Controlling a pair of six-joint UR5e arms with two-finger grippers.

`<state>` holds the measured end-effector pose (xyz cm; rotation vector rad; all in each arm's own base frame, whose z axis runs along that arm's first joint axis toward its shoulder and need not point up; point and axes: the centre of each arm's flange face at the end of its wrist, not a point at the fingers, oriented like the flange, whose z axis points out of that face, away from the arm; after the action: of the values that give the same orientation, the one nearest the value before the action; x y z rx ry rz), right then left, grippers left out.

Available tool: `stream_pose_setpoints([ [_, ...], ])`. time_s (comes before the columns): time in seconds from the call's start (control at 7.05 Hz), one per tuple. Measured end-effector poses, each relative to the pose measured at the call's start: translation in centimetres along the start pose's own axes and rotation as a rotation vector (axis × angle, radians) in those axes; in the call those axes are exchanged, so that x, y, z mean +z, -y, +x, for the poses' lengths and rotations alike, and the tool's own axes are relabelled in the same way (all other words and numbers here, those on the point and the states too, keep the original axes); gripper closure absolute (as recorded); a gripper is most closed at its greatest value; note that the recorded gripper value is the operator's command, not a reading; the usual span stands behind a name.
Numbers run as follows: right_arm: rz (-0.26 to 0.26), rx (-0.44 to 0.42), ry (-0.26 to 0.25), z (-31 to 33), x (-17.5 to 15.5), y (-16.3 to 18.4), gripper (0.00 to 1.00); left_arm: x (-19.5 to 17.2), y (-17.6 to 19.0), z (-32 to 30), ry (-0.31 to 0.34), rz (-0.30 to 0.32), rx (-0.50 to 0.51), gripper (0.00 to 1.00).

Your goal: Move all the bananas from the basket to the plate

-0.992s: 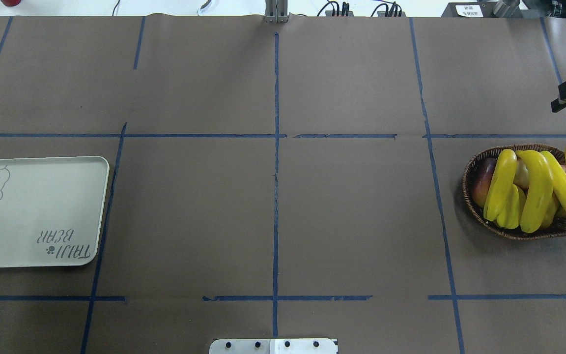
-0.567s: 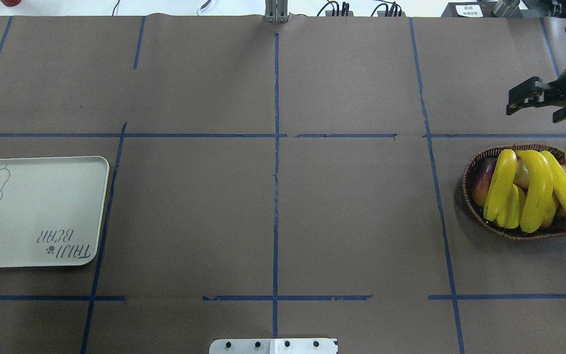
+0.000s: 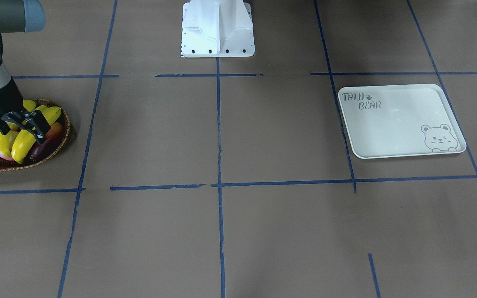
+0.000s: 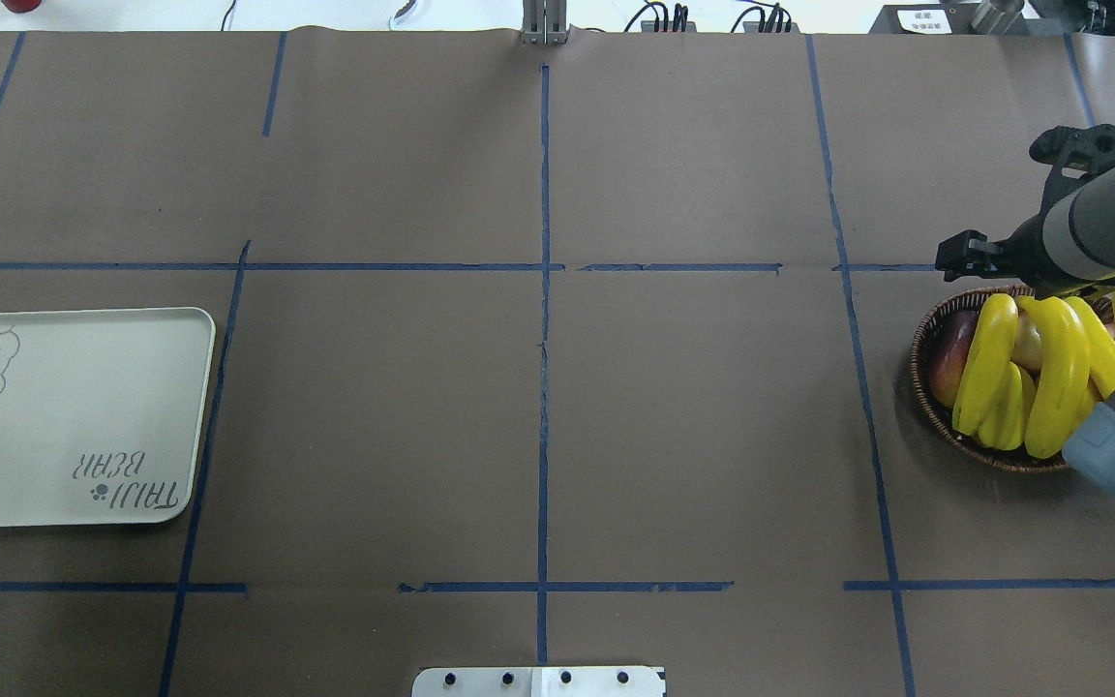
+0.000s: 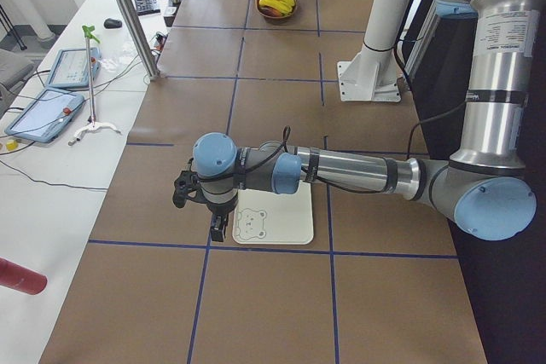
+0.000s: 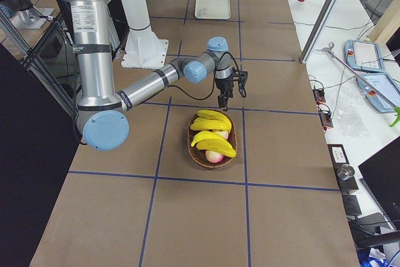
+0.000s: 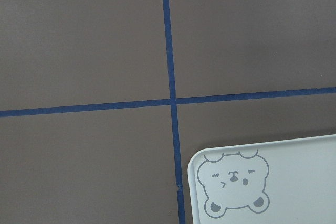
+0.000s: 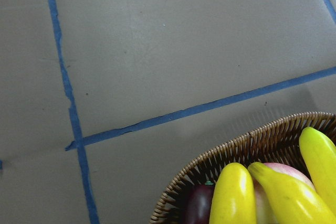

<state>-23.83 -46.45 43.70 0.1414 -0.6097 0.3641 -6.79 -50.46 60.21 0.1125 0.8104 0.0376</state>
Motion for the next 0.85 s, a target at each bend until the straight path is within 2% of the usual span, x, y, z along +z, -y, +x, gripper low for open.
stream_pose_setpoints([
  [0.43,-0.022,-0.036,-0.024,-0.5,1.7,-1.9,0.02,0.0,0.0,0.1,0.0,0.001,0.002,0.0],
  [0.85,-0.021,-0.042,-0.063,0.2,3.4,-2.0,0.1,-0.1,0.0,0.1,-0.001,0.002,0.003,0.0],
])
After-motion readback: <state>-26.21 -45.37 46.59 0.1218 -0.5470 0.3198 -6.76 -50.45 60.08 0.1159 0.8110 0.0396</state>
